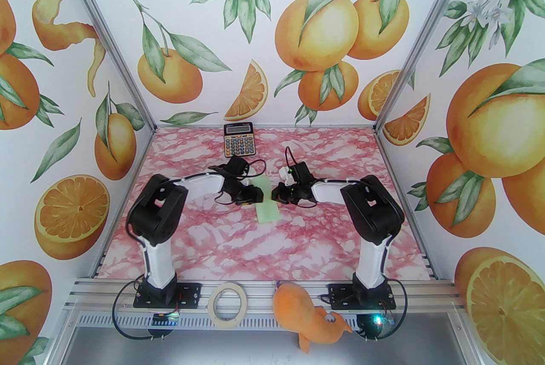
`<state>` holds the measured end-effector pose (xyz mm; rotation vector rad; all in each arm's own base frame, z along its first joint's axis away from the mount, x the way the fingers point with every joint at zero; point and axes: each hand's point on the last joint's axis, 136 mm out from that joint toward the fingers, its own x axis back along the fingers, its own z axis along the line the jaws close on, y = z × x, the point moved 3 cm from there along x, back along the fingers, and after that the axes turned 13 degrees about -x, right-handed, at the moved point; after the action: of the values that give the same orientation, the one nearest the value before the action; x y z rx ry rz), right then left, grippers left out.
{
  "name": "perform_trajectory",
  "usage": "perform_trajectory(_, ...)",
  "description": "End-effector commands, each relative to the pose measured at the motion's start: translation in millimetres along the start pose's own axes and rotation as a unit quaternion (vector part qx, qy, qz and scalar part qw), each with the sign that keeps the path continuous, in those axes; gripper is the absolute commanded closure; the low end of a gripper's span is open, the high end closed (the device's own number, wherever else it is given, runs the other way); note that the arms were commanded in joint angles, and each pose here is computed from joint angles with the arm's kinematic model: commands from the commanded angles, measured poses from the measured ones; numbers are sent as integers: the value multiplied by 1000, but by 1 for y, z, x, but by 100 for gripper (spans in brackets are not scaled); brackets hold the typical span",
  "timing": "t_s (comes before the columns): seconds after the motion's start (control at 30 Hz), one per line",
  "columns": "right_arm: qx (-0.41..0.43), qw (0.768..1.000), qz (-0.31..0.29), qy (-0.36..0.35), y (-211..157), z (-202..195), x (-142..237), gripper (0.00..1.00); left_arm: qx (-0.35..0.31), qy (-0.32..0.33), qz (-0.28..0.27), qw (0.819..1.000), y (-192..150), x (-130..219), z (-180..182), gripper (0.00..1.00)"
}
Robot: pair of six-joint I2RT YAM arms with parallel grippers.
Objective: Fold a paper plane with a square sheet of paper (fold left side to right side)
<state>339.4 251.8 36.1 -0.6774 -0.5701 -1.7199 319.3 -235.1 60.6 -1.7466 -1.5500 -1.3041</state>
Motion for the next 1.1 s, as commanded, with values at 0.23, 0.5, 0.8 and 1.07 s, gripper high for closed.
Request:
perform_trajectory(0.23,-18,998,6,-60,-9,-29,-7,100,20,-72,-90,993,18,25,-41,88)
perform_trajectory(0.5,-19,998,6,-61,-10,-30,-6,100,26,-42,-61,997,15,-8,-39,90)
perform_trajectory(0.8,-19,998,7,-61,-10,-31,-7,100,39,1,-30,999,0,-22,-16,90)
perform_trajectory(1.07,-22,998,9,-62,-10,-32,-8,100,48,10,-11,999,-13,-33,-6,90)
